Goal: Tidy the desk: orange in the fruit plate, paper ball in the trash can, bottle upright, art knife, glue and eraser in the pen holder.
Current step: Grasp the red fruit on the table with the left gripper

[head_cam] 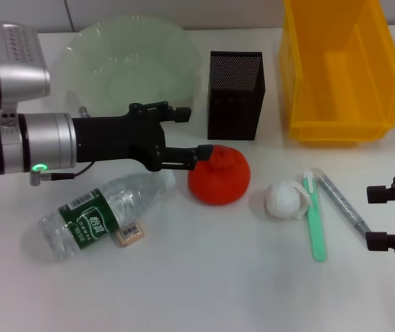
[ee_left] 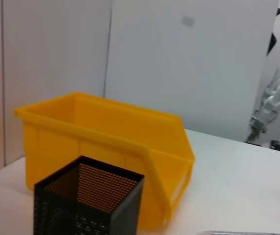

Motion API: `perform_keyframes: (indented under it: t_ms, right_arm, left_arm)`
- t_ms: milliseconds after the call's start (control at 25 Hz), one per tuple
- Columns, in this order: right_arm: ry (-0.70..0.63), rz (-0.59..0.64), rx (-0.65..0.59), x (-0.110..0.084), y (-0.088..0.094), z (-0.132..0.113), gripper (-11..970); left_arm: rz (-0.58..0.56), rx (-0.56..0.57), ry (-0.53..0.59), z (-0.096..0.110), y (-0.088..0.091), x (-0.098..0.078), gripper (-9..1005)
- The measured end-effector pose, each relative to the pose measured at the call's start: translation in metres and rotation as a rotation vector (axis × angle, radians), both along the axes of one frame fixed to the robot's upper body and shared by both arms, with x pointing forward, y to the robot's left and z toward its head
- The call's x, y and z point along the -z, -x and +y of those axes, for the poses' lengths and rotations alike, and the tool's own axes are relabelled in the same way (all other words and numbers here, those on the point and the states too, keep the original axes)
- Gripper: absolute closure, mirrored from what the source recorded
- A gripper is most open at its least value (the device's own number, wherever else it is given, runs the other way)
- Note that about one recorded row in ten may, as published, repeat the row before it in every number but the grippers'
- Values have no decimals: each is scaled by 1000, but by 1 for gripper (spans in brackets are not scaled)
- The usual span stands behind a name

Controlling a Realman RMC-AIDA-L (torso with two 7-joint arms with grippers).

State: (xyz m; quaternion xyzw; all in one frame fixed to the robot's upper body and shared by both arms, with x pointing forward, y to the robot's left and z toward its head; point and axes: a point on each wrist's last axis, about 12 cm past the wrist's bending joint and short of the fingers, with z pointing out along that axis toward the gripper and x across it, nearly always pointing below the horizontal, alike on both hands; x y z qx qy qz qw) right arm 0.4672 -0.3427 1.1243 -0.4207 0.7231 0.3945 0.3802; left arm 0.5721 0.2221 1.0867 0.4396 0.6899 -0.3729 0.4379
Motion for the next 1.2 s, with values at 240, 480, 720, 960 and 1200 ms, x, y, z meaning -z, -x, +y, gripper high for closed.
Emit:
perform_keyframes:
  t_ms: [240, 480, 720, 960, 1200]
  right_arm:
    - [1, 1, 0, 0, 0, 0, 196]
    - [6, 2, -4, 0, -2, 1, 199]
    - [7, 7, -4, 2, -2, 3, 201]
    - [0, 13, -4, 4, 0, 4, 204]
    - [-4, 15, -3, 5, 1, 4, 207]
  left_arm:
    - [-30, 23, -29, -16, 3, 13, 165]
    - [-51, 30, -72, -39, 3, 23, 168]
    - [-62, -4, -133, -54, 1, 32, 171]
    - [-66, -30, -159, -55, 1, 37, 174]
    - [-63, -27, -166, -54, 3, 40, 177]
